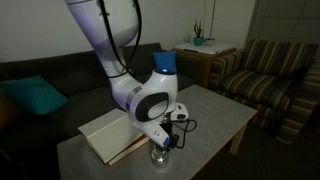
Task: Close the candle tin
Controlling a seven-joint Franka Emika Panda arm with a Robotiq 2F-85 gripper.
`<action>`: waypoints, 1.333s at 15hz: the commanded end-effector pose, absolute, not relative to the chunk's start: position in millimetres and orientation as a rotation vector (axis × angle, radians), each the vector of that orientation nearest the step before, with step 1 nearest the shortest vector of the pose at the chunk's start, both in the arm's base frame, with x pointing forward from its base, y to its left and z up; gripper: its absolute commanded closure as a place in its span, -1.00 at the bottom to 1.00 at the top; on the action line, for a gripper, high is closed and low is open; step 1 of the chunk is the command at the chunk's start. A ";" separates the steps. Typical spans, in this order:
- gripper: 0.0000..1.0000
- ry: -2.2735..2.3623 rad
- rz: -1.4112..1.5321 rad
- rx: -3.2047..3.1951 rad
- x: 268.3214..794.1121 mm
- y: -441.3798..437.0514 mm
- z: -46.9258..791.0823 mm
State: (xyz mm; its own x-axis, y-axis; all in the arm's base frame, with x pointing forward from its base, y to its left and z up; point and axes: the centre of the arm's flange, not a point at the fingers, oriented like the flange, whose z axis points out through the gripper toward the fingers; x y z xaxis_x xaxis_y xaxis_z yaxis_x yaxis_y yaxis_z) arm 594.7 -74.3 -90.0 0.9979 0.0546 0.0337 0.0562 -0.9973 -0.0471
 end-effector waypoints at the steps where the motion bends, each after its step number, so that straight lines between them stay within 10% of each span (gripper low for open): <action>1: 0.12 -0.119 0.026 -3.069 605.7 -78.8 -90.6; 17: 0.12 -0.137 0.080 -3.047 607.2 -80.8 -131.4; 18: -0.85 -0.132 0.082 -3.052 606.2 -79.3 -129.4; 20: -0.97 -0.140 0.094 -3.081 600.3 -72.2 -124.7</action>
State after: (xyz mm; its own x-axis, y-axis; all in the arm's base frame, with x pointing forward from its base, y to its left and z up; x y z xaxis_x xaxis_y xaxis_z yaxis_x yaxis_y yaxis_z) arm 605.3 -79.2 -120.7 0.9946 0.0942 -0.0433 0.0902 -0.9922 -0.0863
